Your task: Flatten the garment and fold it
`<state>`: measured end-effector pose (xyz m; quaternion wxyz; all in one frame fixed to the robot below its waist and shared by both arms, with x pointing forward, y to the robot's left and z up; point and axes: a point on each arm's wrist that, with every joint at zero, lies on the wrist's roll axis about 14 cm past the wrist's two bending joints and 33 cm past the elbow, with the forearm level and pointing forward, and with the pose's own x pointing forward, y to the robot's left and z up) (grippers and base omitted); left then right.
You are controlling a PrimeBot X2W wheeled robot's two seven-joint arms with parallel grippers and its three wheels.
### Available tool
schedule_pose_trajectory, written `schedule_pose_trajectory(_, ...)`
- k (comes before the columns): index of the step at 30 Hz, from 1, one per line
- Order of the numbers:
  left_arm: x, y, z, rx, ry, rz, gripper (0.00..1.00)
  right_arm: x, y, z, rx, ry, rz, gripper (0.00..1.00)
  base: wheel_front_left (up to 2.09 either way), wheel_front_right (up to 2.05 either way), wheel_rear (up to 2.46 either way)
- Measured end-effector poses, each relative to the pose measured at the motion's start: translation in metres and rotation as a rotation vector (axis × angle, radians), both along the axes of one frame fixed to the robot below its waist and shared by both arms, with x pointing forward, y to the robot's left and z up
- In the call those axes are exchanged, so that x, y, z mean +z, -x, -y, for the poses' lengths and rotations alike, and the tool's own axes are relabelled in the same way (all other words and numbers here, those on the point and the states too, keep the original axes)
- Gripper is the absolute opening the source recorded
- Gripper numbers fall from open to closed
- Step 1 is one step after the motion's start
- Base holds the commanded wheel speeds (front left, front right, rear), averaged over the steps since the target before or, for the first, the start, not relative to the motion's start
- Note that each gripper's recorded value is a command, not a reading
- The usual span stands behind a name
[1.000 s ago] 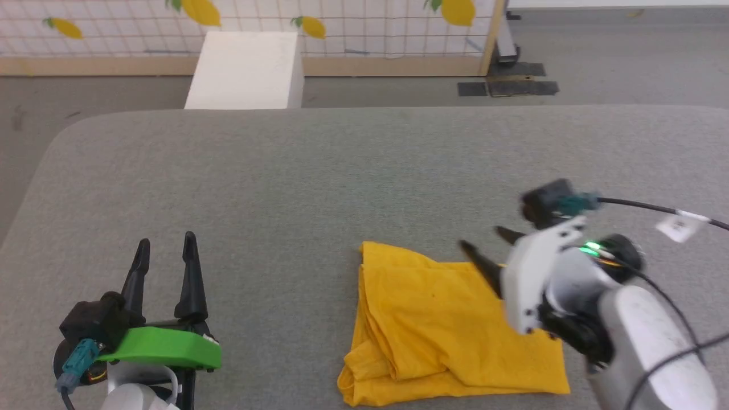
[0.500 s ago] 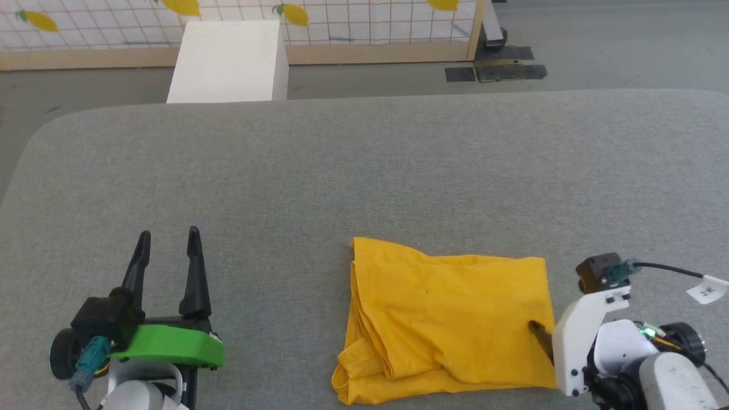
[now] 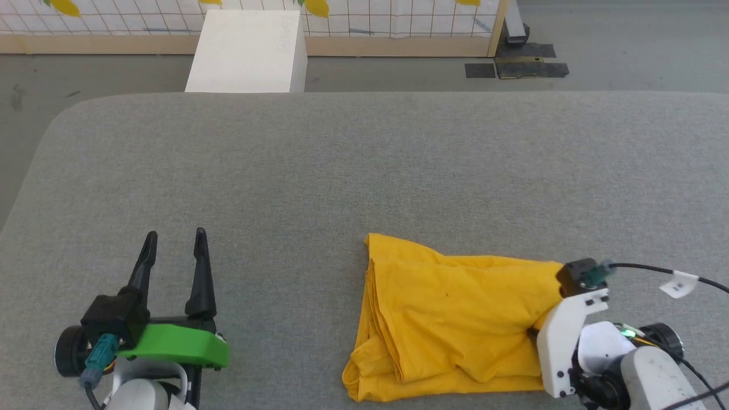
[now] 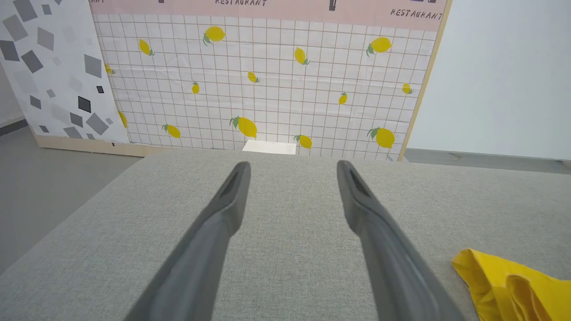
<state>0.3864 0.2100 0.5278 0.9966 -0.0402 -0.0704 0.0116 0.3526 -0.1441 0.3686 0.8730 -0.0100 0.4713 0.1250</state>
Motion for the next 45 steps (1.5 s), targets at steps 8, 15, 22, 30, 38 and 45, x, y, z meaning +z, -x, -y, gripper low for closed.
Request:
schedule_pose_trajectory(8,0.005,-0.004,0.000,0.008,-0.018,0.015,1.00,0.036,-0.018,0.011,0.126,0.101,0.116,0.00,0.00,0.00,0.00)
schedule_pose_trajectory(15,0.003,-0.019,0.020,-0.039,-0.006,0.019,1.00,0.070,-0.021,0.086,0.123,0.295,0.126,0.00,0.00,0.00,0.00)
schedule_pose_trajectory(22,-0.001,-0.050,0.068,-0.171,0.025,0.023,1.00,0.093,-0.005,0.193,-0.090,0.434,0.079,0.00,0.00,0.00,0.00)
schedule_pose_trajectory(30,-0.008,-0.092,0.111,-0.296,0.047,0.037,1.00,0.112,0.001,0.290,-0.381,0.521,0.112,0.00,0.00,0.00,0.00)
schedule_pose_trajectory(38,-0.049,-0.119,0.113,-0.309,0.051,-0.039,1.00,0.114,0.001,0.360,-0.638,0.610,0.093,0.00,0.00,0.00,0.00)
schedule_pose_trajectory(45,-0.082,-0.121,0.090,-0.261,0.031,-0.116,1.00,0.086,-0.012,0.365,-0.721,0.632,0.014,1.00,0.00,0.00,0.00)
